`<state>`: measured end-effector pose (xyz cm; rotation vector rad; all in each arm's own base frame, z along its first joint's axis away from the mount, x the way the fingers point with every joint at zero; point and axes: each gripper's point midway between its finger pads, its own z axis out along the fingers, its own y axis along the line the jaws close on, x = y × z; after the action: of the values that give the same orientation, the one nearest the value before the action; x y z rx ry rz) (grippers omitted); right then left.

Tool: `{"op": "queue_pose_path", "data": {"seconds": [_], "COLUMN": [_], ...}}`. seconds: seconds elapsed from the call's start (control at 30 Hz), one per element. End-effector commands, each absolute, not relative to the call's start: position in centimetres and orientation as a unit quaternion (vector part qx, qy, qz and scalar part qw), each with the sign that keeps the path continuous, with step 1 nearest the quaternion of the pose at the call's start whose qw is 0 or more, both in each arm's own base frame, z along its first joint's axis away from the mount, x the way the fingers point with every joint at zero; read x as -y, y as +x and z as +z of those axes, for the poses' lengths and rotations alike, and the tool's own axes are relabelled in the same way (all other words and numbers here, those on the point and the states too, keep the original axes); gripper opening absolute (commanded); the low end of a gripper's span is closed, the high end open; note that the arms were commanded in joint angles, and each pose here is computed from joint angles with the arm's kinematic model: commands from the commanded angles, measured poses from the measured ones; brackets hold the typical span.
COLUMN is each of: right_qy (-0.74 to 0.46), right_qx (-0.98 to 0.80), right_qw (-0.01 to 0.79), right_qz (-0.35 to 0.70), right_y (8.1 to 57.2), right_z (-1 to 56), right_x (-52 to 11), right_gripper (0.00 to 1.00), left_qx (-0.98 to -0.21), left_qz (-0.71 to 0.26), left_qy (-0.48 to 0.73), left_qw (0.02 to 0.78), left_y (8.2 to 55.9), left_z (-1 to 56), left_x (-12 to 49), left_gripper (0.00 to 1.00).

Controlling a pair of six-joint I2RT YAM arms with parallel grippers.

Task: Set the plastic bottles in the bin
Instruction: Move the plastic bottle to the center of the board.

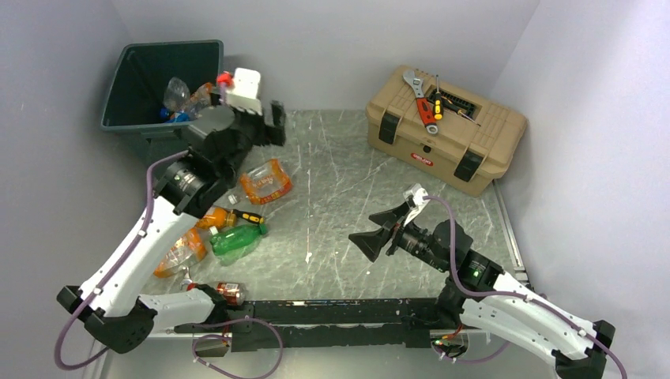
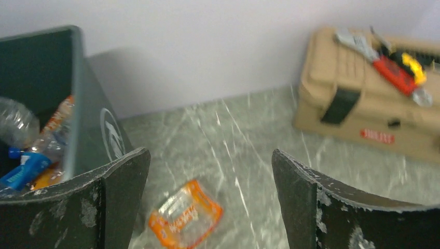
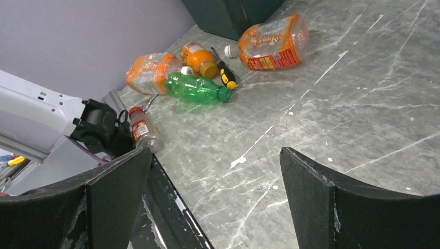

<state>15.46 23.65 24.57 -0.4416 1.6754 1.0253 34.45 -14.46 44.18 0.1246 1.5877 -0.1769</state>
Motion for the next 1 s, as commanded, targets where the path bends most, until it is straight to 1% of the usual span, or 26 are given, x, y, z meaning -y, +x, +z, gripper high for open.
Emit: {"op": "queue_pose_path", "data": {"seconds": [0.0, 0.13, 0.2, 0.33, 0.5, 0.7, 0.87, 0.97], "right_qy": [-0.174, -0.157, -0.15, -0.157, -0.177, -0.219, -0.222, -0.223], "right_qx": [-0.684, -0.697, -0.709, -0.728, -0.749, -0.742, -0.747, -0.759], "right_qw": [0.55, 0.552, 0.546, 0.521, 0.479, 0.443, 0.439, 0.455], "right_qz": [0.447, 0.43, 0.419, 0.416, 0.423, 0.453, 0.447, 0.409], "right_y": [15.6, 16.0, 16.4, 16.5, 16.7, 17.8, 20.2, 22.3], "right_z": [25.8, 24.3, 22.6, 19.7, 16.3, 15.2, 14.2, 13.1], "right_x": [-23.8, -23.0, -23.0, -23.9, -26.3, -31.6, -35.7, -37.2], "right_gripper": [0.99, 0.99, 0.99, 0.98, 0.95, 0.9, 0.87, 0.86], "left_qx": [-0.774, -0.809, -0.819, -0.816, -0.798, -0.79, -0.785, -0.777], "left_qz": [-0.026, -0.011, -0.008, -0.028, -0.062, -0.051, -0.038, -0.042], "left_qy": [0.185, 0.28, 0.282, 0.259, 0.212, 0.165, 0.11, 0.086], "left_qw": [0.605, 0.516, 0.499, 0.515, 0.561, 0.588, 0.608, 0.622], "left_y": [31.5, 29.0, 28.5, 27.4, 25.8, 24.6, 24.0, 23.5], "left_z": [38.0, 32.5, 31.0, 29.5, 29.0, 28.0, 27.1, 27.6], "left_x": [17.5, 19.4, 19.2, 18.3, 16.7, 13.8, 11.4, 10.4], "left_gripper": [0.93, 0.95, 0.96, 0.98, 0.98, 0.97, 0.97, 0.97]}}
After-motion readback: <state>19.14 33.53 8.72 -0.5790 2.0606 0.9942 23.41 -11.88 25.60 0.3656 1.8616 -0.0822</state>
